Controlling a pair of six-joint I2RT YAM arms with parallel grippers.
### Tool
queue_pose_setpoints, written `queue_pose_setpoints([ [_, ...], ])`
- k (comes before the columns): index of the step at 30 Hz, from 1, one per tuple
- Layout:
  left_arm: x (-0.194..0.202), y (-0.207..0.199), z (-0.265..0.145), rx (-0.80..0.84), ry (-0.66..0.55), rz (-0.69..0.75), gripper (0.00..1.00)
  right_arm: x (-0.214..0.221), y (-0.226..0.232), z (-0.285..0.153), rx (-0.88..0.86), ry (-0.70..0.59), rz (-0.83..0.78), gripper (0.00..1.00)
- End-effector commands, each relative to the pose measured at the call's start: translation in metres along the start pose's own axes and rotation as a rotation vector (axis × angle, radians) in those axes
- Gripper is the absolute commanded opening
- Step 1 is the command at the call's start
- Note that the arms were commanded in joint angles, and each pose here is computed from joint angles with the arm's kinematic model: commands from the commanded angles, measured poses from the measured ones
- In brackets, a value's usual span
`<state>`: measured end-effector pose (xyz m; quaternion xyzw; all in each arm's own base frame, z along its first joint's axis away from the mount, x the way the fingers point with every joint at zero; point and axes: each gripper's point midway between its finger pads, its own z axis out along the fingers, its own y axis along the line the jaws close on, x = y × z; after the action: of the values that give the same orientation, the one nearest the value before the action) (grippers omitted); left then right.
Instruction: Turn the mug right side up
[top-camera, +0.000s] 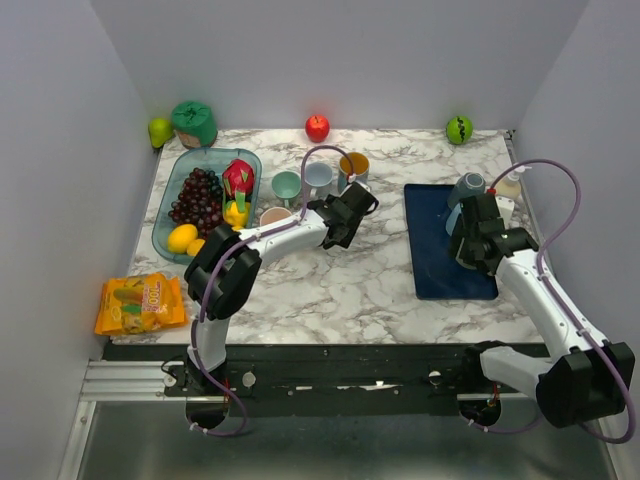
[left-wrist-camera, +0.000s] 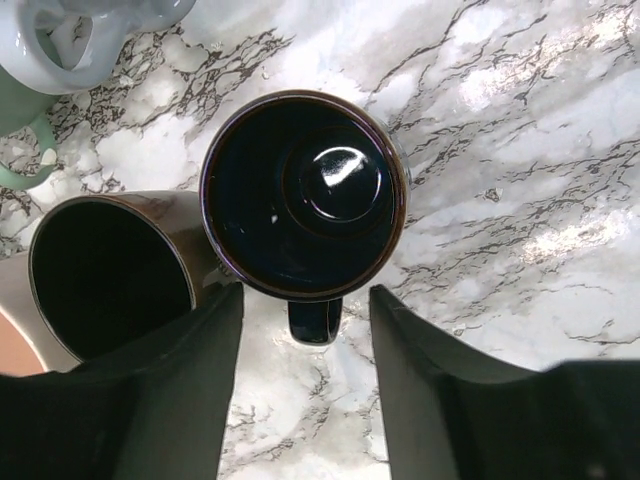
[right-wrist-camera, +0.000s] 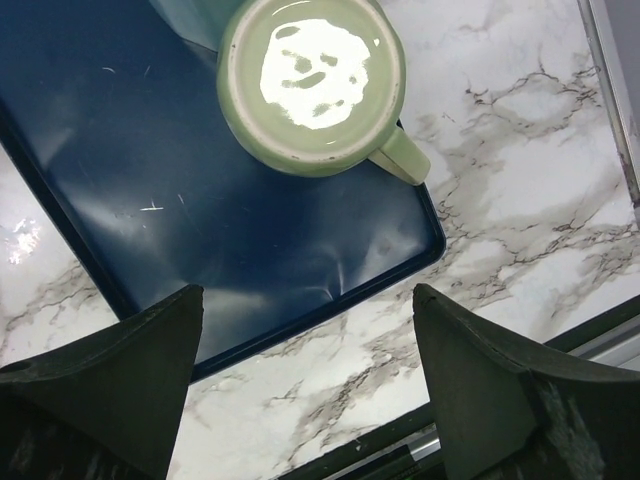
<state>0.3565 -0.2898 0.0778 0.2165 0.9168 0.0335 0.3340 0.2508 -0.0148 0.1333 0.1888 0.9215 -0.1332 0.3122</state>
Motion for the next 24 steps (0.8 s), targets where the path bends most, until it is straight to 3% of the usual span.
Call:
queue_pose_setpoints([
  [1, -0.024, 0.004, -0.019, 0.007, -0.082, -0.043, 0.68, 0.003, 0.002, 0.01, -0.03, 0.031, -0.056, 0.91],
  [10, -0.051, -0.001, -0.08, 0.164, -0.188, -0.126, 0.74, -0.011, 0.007, 0.036, -0.041, 0.072, -0.156, 0.89],
  [17, -0.052, 0.004, -0.118, 0.231, -0.232, -0.14, 0.75, -0.013, -0.011, 0.061, 0.046, 0.101, -0.211, 0.87],
  [24, -0.051, 0.006, -0.141, 0.298, -0.27, -0.116, 0.78, -0.012, 0.003, 0.078, -0.065, 0.107, -0.29, 0.79],
])
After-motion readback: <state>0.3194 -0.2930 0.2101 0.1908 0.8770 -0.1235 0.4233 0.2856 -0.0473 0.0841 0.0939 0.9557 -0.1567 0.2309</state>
